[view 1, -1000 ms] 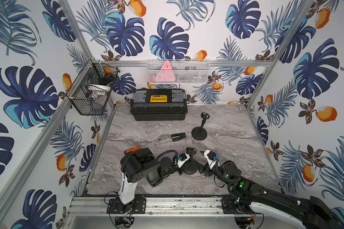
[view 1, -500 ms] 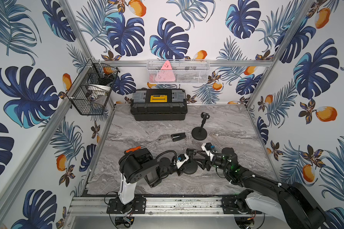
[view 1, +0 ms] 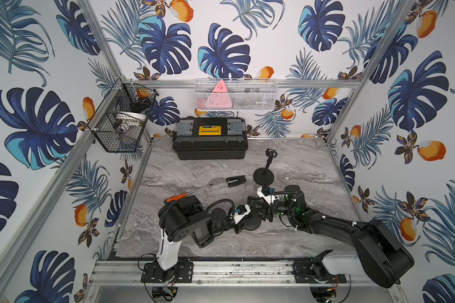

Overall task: Assemble a microphone stand
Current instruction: Screw the microphone stand pole into the microphone stand base.

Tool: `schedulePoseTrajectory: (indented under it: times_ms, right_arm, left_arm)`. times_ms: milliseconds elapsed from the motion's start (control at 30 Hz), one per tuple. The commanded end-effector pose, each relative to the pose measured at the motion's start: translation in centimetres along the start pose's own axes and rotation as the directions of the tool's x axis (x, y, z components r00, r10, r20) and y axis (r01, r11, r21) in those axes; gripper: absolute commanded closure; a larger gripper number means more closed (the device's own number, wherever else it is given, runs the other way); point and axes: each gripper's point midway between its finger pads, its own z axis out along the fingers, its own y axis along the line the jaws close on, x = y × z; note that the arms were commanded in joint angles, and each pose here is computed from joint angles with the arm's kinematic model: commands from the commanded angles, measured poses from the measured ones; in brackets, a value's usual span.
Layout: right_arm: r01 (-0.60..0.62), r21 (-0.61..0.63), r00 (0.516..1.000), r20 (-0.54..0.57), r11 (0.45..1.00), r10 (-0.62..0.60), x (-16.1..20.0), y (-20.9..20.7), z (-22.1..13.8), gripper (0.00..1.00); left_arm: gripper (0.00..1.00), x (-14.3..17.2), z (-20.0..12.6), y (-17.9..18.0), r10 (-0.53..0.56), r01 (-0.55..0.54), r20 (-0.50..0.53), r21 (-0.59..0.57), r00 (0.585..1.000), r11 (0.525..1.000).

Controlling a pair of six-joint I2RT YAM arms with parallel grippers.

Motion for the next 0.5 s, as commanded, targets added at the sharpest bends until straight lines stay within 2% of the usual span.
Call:
schedulePoseTrajectory:
  times_ms: [0, 267, 333, 467]
  right_arm:
    - [0.051, -0.049, 0.998, 0.032, 0.997, -0.050, -0.8, 0.8, 0.1, 0.51]
    - [0.071, -0.048, 0.997, 0.014, 0.996, -0.071, -0.2, 1.4, 0.5, 0.84]
    - [0.070, -0.032, 0.997, 0.014, 0.997, -0.070, 0.1, 1.4, 0.6, 0.98]
    - [0.075, 0.019, 0.997, 0.026, 0.997, -0.075, 0.6, 1.3, 0.5, 1.00]
  left_arm:
    - [0.61, -0.9, 0.2, -0.4, 0.005, -0.006, 0.034, 0.030, 0.999, 1.000]
    - [0.57, -1.0, 0.3, -0.4, 0.001, -0.002, 0.030, 0.033, 1.000, 0.999]
    - [0.55, -1.0, 0.3, -0.4, -0.001, 0.000, 0.030, 0.030, 1.000, 1.000]
    - [0.53, -1.1, 0.3, -0.3, 0.000, 0.000, 0.031, 0.025, 1.000, 1.000]
